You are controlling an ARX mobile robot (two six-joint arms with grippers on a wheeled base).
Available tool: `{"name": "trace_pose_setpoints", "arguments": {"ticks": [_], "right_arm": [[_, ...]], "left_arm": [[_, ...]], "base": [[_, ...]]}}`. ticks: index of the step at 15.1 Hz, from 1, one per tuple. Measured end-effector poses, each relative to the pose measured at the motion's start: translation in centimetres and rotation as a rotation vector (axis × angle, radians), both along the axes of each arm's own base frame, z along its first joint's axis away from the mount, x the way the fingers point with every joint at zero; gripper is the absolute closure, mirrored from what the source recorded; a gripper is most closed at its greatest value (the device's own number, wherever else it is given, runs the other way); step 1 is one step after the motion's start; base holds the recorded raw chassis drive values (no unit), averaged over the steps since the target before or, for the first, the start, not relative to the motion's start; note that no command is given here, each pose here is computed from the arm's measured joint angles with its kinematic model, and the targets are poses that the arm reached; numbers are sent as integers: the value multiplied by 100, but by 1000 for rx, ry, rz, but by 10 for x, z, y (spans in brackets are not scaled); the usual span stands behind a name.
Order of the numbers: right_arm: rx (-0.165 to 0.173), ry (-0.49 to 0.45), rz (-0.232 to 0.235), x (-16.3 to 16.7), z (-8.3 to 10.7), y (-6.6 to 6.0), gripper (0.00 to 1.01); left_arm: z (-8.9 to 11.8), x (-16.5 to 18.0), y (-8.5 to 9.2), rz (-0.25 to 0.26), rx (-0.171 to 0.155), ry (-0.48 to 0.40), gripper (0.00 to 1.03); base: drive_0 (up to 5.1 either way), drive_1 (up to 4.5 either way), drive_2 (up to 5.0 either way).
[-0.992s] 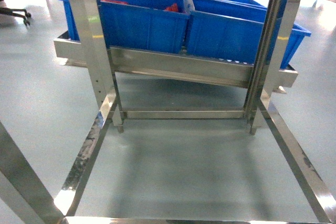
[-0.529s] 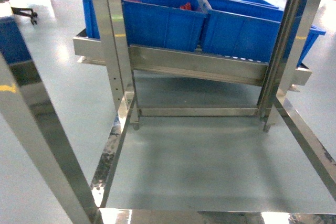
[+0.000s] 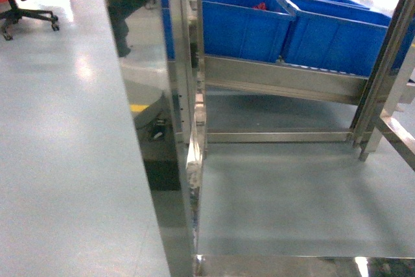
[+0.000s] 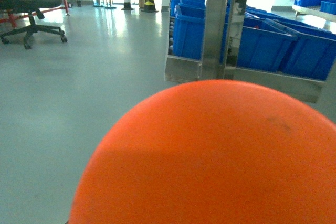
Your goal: Pick capacitor and pack into box
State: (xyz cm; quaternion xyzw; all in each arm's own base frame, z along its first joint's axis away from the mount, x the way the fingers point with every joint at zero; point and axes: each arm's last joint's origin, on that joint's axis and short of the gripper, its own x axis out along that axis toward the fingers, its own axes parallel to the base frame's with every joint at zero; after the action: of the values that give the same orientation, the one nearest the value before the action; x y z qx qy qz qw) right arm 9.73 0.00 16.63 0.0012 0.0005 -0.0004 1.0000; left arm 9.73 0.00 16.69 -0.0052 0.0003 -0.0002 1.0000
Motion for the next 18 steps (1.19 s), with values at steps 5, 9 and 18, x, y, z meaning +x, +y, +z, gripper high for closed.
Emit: {"name": "trace_pose_setpoints", "arguments": {"ticks": [5, 9, 18], "right_arm": [[0, -6, 1, 0, 1, 0, 3], [0, -3, 0, 0, 0, 0, 3], [0, -5, 1, 0, 1, 0, 3]], "left_arm": [[0, 0, 0, 2, 0, 1, 60], [0, 0, 0, 1, 0, -3, 60], [0, 0, 0, 0, 0, -2, 60]], "base": [[-483, 260, 260], [-484, 262, 262], [-496, 250, 250]]}}
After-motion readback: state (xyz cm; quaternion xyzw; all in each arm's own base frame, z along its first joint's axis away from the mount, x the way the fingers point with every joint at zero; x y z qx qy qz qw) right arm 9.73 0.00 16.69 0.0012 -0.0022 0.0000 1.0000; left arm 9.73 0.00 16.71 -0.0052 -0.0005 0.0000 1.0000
